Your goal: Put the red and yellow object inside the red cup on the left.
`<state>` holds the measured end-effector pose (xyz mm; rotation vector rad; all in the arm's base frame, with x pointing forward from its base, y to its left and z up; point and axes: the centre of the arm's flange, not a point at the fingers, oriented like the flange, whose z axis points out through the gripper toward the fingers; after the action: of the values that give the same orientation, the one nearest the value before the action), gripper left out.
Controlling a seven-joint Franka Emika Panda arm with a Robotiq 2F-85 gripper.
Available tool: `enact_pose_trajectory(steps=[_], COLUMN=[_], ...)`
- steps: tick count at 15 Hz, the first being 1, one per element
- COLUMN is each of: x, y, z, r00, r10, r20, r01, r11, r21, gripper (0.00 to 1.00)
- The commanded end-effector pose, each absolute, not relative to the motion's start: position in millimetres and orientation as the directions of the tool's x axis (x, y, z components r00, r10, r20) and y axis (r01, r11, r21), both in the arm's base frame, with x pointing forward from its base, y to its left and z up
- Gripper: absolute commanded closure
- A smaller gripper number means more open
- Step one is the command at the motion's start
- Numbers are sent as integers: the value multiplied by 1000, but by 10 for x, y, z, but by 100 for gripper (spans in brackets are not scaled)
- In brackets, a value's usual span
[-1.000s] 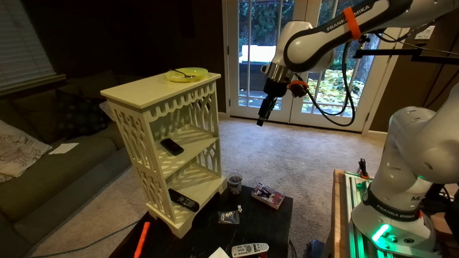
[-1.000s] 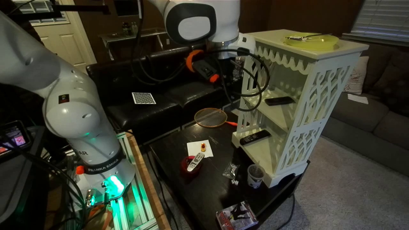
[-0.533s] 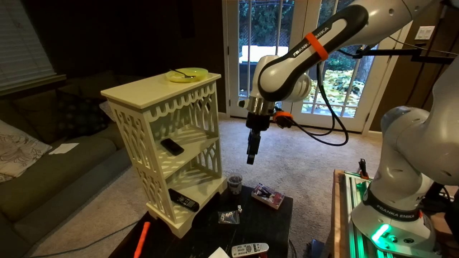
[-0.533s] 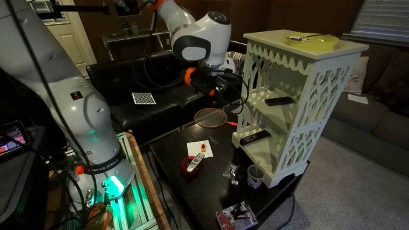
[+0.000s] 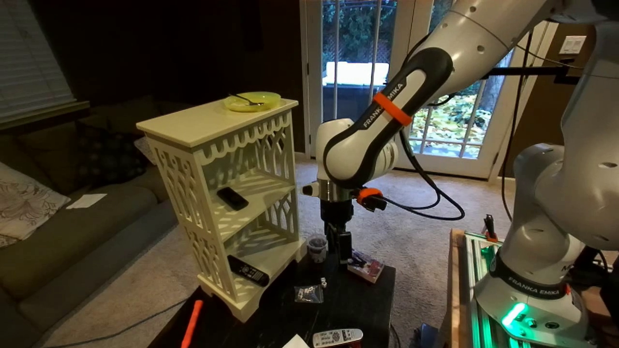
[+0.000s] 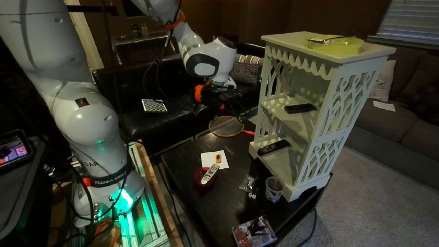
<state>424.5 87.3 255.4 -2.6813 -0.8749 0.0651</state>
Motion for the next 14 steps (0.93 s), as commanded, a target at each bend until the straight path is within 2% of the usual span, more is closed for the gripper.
enact_pose_trajectory(steps=[1, 2, 6, 10, 14], x=[4256, 4235, 4459, 4479, 4678], y=[836, 832, 1234, 1624, 1884], z=[2577, 2606, 1917, 1144, 455], r00=[816, 858, 806, 753, 701], r10=[575, 503, 571, 647, 709], r20=[60, 104, 157, 122, 69], r01=[562, 512, 589, 655, 712], r11=[-766, -822, -798, -754, -701], r21=[-311, -250, -128, -44, -26], gripper=[0, 0, 0, 0, 0])
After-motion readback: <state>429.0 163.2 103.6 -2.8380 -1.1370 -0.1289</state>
